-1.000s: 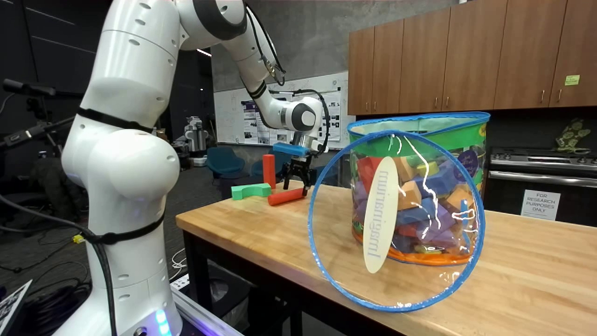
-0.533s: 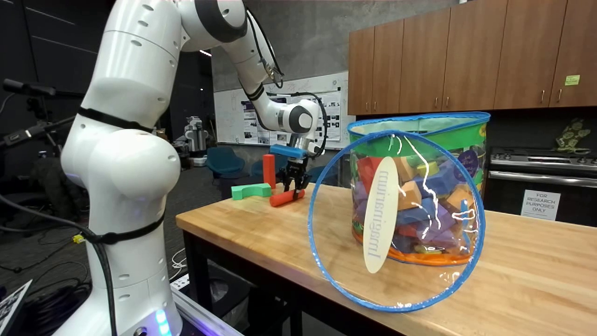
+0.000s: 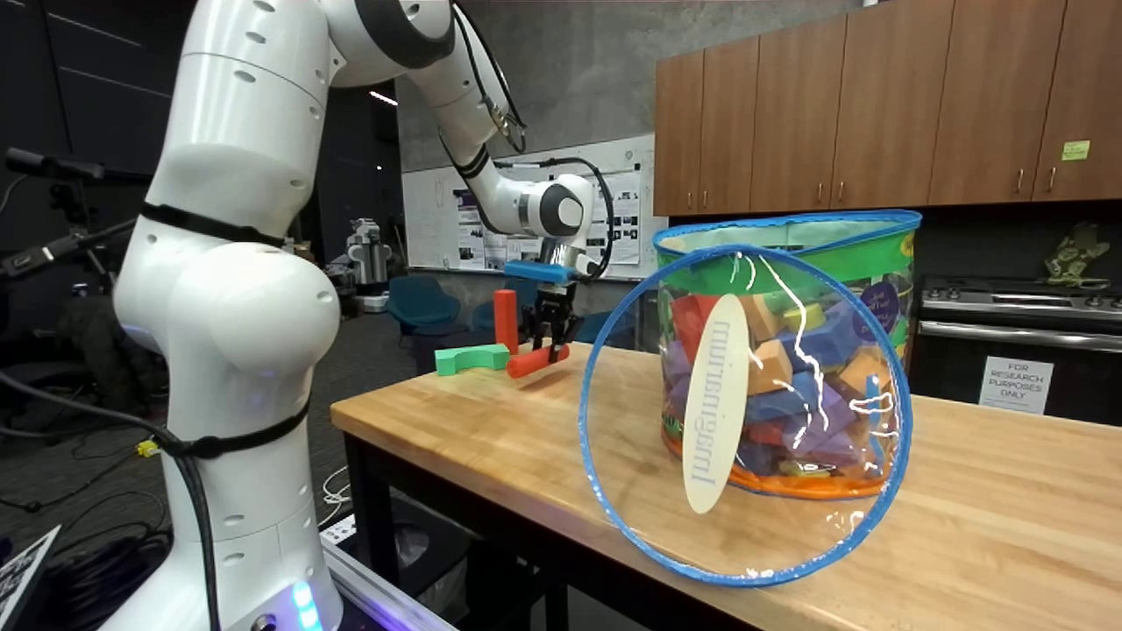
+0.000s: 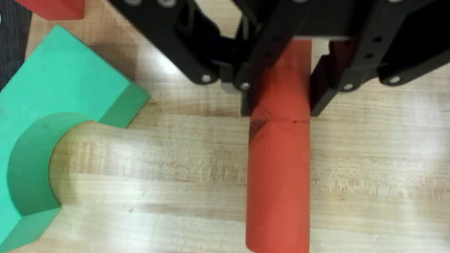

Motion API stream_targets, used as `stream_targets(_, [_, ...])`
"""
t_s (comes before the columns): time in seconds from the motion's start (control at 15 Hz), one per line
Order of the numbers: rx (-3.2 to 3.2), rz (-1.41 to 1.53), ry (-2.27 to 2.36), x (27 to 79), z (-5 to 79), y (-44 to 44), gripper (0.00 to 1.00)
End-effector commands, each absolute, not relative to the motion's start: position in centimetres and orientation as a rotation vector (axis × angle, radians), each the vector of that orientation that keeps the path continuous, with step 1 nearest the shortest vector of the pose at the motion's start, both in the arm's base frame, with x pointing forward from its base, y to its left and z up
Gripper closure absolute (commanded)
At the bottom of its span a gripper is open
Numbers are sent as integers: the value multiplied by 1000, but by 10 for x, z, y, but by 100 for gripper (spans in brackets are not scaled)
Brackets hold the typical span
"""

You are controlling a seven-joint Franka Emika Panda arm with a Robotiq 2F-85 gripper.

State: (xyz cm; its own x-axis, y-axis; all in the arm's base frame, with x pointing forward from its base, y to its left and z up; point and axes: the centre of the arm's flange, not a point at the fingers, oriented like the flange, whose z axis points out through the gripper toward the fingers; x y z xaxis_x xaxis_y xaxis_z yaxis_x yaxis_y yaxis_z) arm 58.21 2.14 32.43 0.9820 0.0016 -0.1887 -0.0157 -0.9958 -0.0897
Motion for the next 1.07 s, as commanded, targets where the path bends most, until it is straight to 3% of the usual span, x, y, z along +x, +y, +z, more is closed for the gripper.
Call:
stream_targets(0.0, [-3074,231,-11,556,368,9,86])
stream_targets(1.0, [-3151,-215,108,482,526,-20,86])
